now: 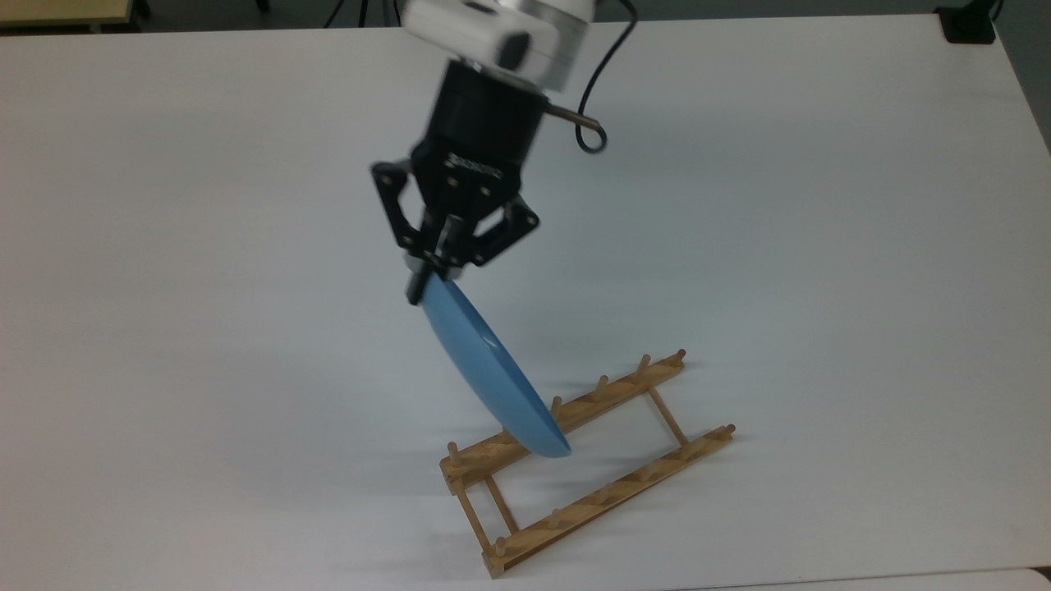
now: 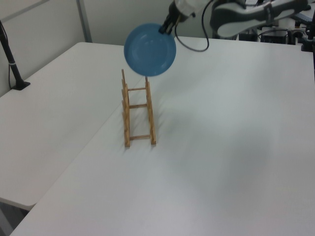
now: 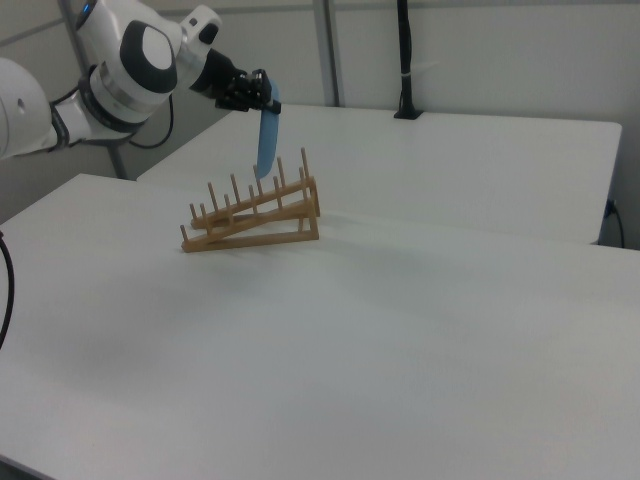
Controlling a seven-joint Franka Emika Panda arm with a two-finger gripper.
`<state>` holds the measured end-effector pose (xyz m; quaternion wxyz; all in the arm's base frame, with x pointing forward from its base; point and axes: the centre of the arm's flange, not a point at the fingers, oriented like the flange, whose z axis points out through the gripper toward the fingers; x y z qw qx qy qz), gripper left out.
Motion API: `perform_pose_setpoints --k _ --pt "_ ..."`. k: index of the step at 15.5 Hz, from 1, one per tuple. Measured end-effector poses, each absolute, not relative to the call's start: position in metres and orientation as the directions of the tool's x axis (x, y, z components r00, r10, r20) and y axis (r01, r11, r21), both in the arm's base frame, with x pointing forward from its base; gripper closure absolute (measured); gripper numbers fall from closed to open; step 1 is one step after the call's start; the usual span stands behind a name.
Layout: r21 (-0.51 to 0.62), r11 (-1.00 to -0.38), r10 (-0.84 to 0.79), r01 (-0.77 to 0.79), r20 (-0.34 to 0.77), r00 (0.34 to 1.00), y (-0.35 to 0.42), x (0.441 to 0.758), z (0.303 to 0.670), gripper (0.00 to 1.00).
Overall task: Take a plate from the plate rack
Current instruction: 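Lift the blue plate up out of the rack slots, then carry the plate away from the rack and lower it flat onto the table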
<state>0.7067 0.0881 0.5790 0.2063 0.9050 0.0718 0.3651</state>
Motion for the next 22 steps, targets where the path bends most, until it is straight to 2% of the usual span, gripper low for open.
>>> perform_pose_setpoints --k 5,7,10,13,16,22 --pt "0.182 -0.972 0.024 -0.146 0.698 0.715 0.031 0.692 0.622 0.93" --pt "0.062 -0.980 -0.099 -0.189 0.671 0.735 0.004 0.681 0.626 0.93" --pt "-0.069 -0.975 -0.218 -0.211 0.478 0.851 -0.033 0.661 0.598 0.93" --pt "-0.177 -0.963 -0.244 -0.204 0.249 0.937 -0.066 0.642 0.566 0.93" --pt "-0.235 -0.951 -0.232 -0.200 0.116 0.966 -0.093 0.627 0.543 0.93" --pt "-0.245 -0.958 -0.155 -0.151 -0.005 0.988 -0.148 0.620 0.457 0.93"
